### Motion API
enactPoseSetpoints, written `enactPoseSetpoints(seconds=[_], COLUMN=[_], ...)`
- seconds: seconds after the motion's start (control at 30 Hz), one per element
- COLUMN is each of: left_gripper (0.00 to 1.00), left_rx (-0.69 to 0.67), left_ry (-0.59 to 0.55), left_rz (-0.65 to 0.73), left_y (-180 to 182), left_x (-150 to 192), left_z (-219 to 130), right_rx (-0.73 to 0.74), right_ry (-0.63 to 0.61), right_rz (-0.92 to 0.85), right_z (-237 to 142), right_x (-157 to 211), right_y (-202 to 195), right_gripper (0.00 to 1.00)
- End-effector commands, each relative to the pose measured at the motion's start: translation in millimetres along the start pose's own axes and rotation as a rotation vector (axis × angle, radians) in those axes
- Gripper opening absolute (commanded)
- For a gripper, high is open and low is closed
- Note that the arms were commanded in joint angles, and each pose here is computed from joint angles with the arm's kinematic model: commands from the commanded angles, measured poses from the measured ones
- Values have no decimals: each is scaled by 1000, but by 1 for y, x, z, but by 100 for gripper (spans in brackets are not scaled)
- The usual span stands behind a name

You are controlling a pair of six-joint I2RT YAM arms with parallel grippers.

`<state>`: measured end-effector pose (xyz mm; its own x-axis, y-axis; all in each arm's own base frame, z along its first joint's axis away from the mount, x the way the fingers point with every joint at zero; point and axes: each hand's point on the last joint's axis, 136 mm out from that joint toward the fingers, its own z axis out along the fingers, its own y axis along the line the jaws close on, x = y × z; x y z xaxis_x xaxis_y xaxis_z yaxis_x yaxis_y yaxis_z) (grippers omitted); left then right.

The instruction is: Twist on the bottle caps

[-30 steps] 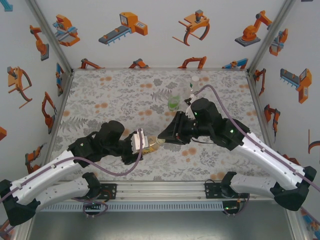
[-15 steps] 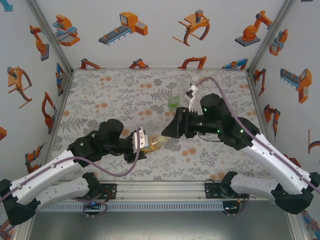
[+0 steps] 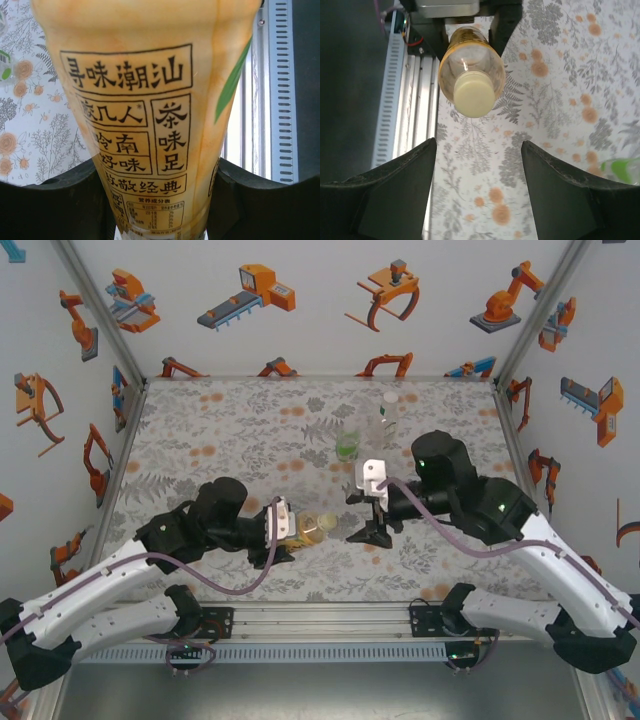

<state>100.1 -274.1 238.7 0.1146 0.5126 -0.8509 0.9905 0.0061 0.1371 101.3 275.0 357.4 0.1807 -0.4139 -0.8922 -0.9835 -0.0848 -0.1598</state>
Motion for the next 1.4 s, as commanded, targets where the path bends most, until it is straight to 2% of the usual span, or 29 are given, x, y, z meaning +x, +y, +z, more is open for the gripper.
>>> enactPoseSetpoints(seconds=[0.0, 0.17, 0.37, 0.57, 1.03, 1.37], left_gripper=[0, 0, 0, 0, 0, 0], left_rx=[37, 80, 108, 107, 101, 101], left_ry=[-26, -18, -20, -20, -20, -28], left_rz=[30, 20, 14, 15, 12, 10], left_y=[-5, -10, -14, -14, -14, -14], left_x=[-12, -10, -12, -11, -12, -15], left_z=[-4, 0, 1, 1, -2, -4], right_rx=[-110, -134, -164, -201, -239, -243], right_ry=[-24, -72, -133, -150, -139, -137], right_rz=[-271, -370, -396, -389, -372, -369], right_z=[-10, -6, -1, 5, 12, 18], right_x=[-9, -18, -29, -29, -21, -19], right_y=[21, 22, 22, 25, 32, 30], right_gripper=[62, 59, 56, 50, 42, 42])
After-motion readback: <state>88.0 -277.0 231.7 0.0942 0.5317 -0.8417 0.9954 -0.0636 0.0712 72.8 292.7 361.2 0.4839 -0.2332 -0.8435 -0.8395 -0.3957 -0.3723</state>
